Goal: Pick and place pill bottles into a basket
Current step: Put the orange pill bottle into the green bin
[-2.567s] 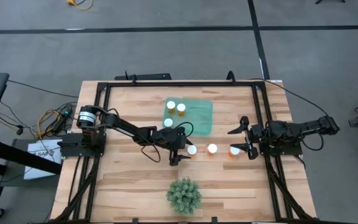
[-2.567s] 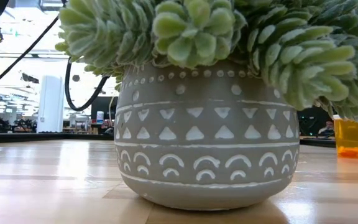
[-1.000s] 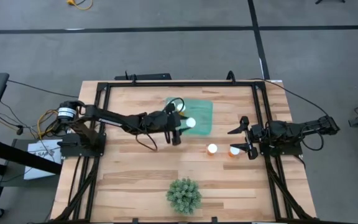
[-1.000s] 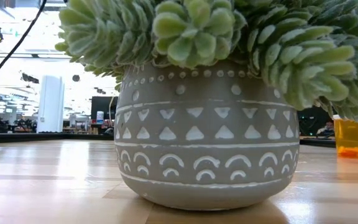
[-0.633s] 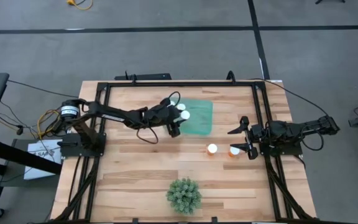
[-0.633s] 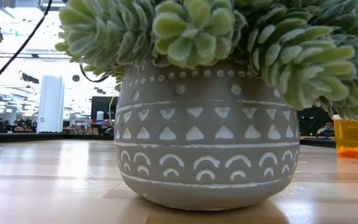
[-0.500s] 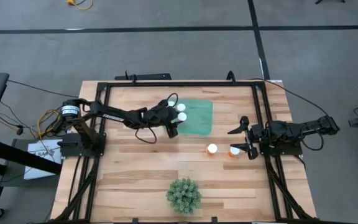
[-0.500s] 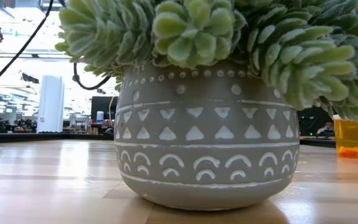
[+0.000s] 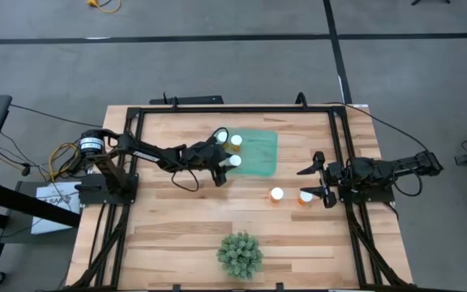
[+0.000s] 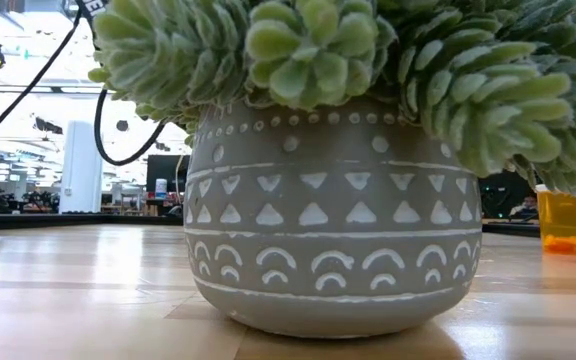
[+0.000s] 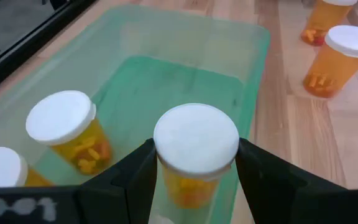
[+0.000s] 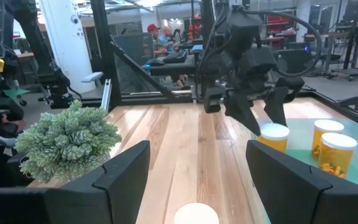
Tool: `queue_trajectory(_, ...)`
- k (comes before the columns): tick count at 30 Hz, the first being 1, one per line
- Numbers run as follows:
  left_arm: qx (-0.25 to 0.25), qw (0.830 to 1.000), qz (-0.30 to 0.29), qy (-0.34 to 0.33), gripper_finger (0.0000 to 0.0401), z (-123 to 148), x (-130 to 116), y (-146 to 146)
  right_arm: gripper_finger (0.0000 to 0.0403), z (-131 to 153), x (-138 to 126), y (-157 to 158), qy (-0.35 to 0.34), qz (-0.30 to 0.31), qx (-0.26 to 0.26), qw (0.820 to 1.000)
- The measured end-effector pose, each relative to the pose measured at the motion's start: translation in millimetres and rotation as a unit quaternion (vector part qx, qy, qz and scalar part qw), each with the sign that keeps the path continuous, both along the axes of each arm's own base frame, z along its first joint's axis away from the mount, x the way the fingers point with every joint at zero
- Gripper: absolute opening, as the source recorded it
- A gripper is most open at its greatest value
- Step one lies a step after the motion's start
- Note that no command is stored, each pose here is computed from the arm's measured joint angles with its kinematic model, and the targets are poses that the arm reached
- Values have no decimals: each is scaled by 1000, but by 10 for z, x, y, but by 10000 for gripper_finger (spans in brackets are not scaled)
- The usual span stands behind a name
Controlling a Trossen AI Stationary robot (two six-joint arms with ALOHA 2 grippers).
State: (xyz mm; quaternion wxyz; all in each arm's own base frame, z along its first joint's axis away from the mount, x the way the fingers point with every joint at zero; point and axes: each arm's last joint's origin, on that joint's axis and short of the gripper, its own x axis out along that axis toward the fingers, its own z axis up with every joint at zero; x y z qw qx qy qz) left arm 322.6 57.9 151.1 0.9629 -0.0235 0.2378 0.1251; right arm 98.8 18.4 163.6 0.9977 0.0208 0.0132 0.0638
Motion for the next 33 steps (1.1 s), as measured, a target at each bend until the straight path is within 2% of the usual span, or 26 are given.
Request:
queue_trajectory(5,-1,1000,-3,3,198,-5,-3,1,260,-1,0,0,0,0,0,1000)
queue_trajectory(14,-4,1000,-10,3,259,-7,-2,-4,260,0,0,0,0,0,0,1000)
queue_trajectory(19,16,1000,-22,1,272,33,-5,-19,260,0,0,0,0,0,0,1000)
queue_trajectory(26,60,995,-56,-63,271,627,-203,-120,260,-1,0,0,0,0,0,1000)
queue_trajectory(33,98,986,-83,-108,271,1305,-762,-270,260,-1,0,0,0,0,0,1000)
